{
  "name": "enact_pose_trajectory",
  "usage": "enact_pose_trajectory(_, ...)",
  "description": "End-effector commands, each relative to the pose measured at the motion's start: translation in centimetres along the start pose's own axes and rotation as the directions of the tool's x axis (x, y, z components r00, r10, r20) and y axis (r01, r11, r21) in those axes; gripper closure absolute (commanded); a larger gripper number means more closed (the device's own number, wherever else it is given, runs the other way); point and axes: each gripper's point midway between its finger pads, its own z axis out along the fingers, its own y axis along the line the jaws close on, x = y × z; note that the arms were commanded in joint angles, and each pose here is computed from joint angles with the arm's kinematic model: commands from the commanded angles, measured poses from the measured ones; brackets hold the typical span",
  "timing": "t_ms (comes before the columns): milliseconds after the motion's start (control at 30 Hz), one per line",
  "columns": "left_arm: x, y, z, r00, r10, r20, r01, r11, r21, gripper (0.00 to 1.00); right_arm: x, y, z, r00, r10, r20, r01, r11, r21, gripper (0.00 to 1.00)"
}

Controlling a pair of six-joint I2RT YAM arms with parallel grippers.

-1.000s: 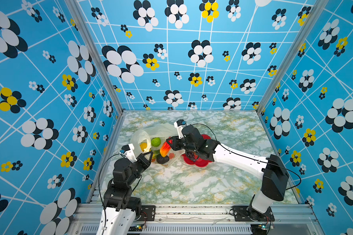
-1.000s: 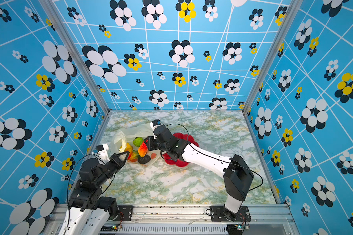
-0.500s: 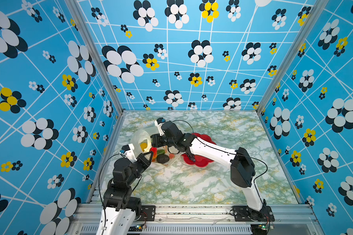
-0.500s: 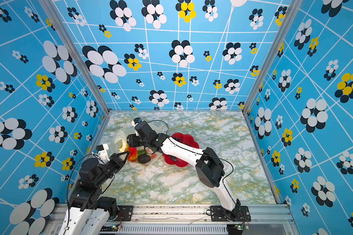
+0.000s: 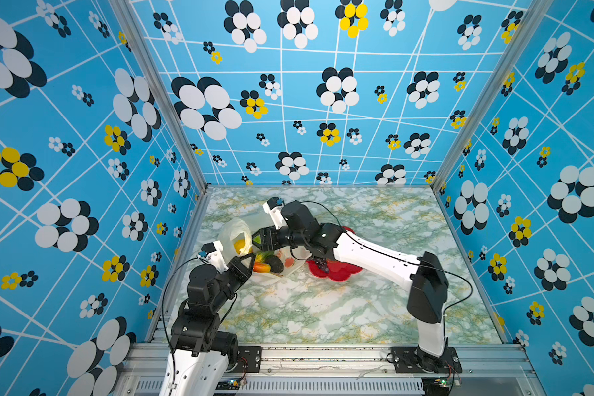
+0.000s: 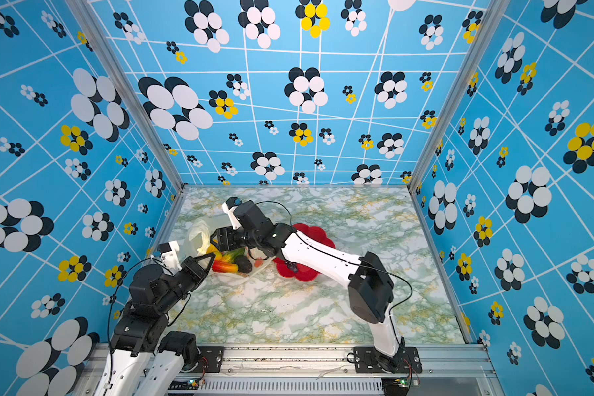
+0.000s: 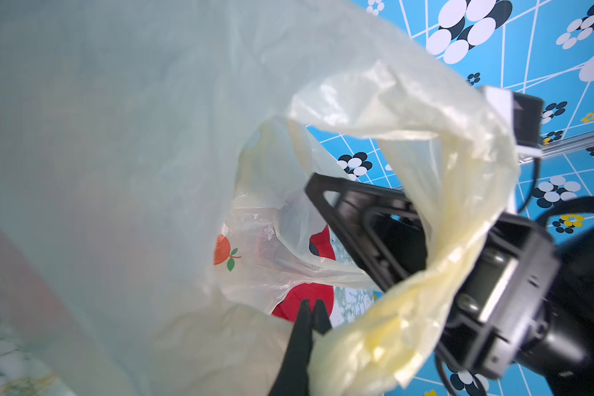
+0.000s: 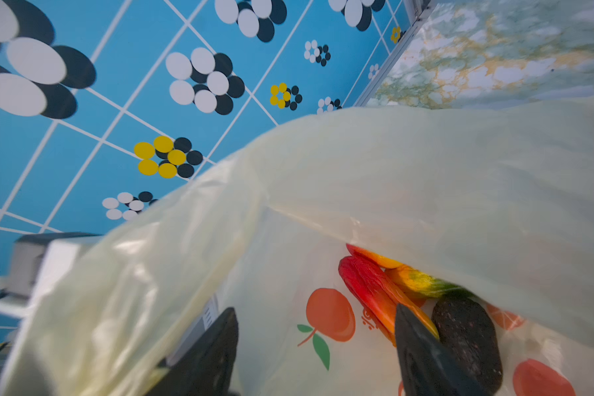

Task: Place the fruits into the plastic bag
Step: 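Open the right gripper to drop the red-orange fruit into the bag, then move the right gripper back over the bowl above the dark fruit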

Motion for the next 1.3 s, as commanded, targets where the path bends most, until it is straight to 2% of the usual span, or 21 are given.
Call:
enact_pose_trajectory(0, -0.5, -0.3, -0.9, 0.999, 0.008, 0.037, -0.008, 1.0, 0.003, 1.0, -4.9, 1.3, -7.0, 0.984, -0.048, 0.173, 0.051, 0.999, -0.011, 0.26)
enact_pose_trajectory(100, -0.4, -0.4, -1.5, 0.999, 0.026, 0.04, -0.026, 1.0, 0.0, 1.0, -4.8, -1.0, -11.0, 0.974, -0.057, 0.218, 0.045, 0.997, 0.058, 0.25)
enact_pose_trajectory(300, 0.3, -1.6, -1.7, 0.998, 0.052, -0.02, -0.051, 0.998, 0.033, 1.0, -3.7, -3.3, -19.1, 0.938, -0.158, 0.307, 0.092, 0.971, 0.22, 0.19)
enact_pose_trajectory(400, 0.8, -2.1, -1.6, 0.996, 0.064, -0.064, -0.061, 0.997, 0.05, 1.0, -1.8, -5.0, -22.4, 0.931, -0.129, 0.341, 0.028, 0.958, 0.285, 0.18)
enact_pose_trajectory(600, 2.6, -2.0, -1.1, 0.981, 0.054, -0.185, -0.046, 0.998, 0.048, 1.0, 3.4, -8.0, -26.6, 0.916, 0.033, 0.4, -0.164, 0.94, 0.298, 0.18)
enact_pose_trajectory(700, 3.4, -2.0, -0.8, 0.969, 0.038, -0.244, -0.027, 0.998, 0.048, 1.0, 5.3, -10.0, -28.2, 0.915, 0.05, 0.4, -0.214, 0.902, 0.375, 0.15)
enact_pose_trajectory(767, 3.6, -1.8, -0.8, 0.968, 0.031, -0.251, -0.02, 0.999, 0.046, 1.0, 6.2, -11.5, -29.1, 0.925, 0.033, 0.379, -0.219, 0.86, 0.461, 0.08)
enact_pose_trajectory(833, 3.7, -1.7, -0.9, 0.97, 0.015, -0.241, -0.003, 0.999, 0.048, 1.0, 6.7, -12.8, -29.2, 0.94, 0.005, 0.342, -0.2, 0.819, 0.538, 0.01)
enact_pose_trajectory(933, 3.7, -1.7, -1.1, 0.976, 0.007, -0.218, 0.01, 0.997, 0.077, 1.0, 6.7, -14.5, -27.7, 0.963, -0.028, 0.268, -0.151, 0.767, 0.623, 0.01)
enact_pose_trajectory(1000, 3.7, -1.2, -1.0, 0.977, 0.003, -0.212, 0.011, 0.998, 0.066, 1.0, 6.2, -15.5, -25.8, 0.974, -0.018, 0.224, -0.135, 0.751, 0.646, 0.01)
enact_pose_trajectory(1133, 3.8, -0.6, -0.8, 0.978, 0.001, -0.208, 0.009, 0.999, 0.046, 1.0, 5.2, -17.3, -20.7, 0.994, 0.072, 0.08, -0.106, 0.769, 0.631, 0.01)
enact_pose_trajectory(1200, 3.5, -0.4, -0.7, 0.982, 0.005, -0.189, 0.002, 0.999, 0.036, 1.0, 5.0, -18.4, -19.1, 0.992, 0.121, 0.024, -0.108, 0.759, 0.642, 0.01)
enact_pose_trajectory(1267, 3.3, -0.3, -0.7, 0.984, 0.001, -0.175, 0.005, 0.999, 0.034, 1.0, 5.1, -19.3, -17.8, 0.986, 0.165, -0.025, -0.113, 0.769, 0.629, 0.02)
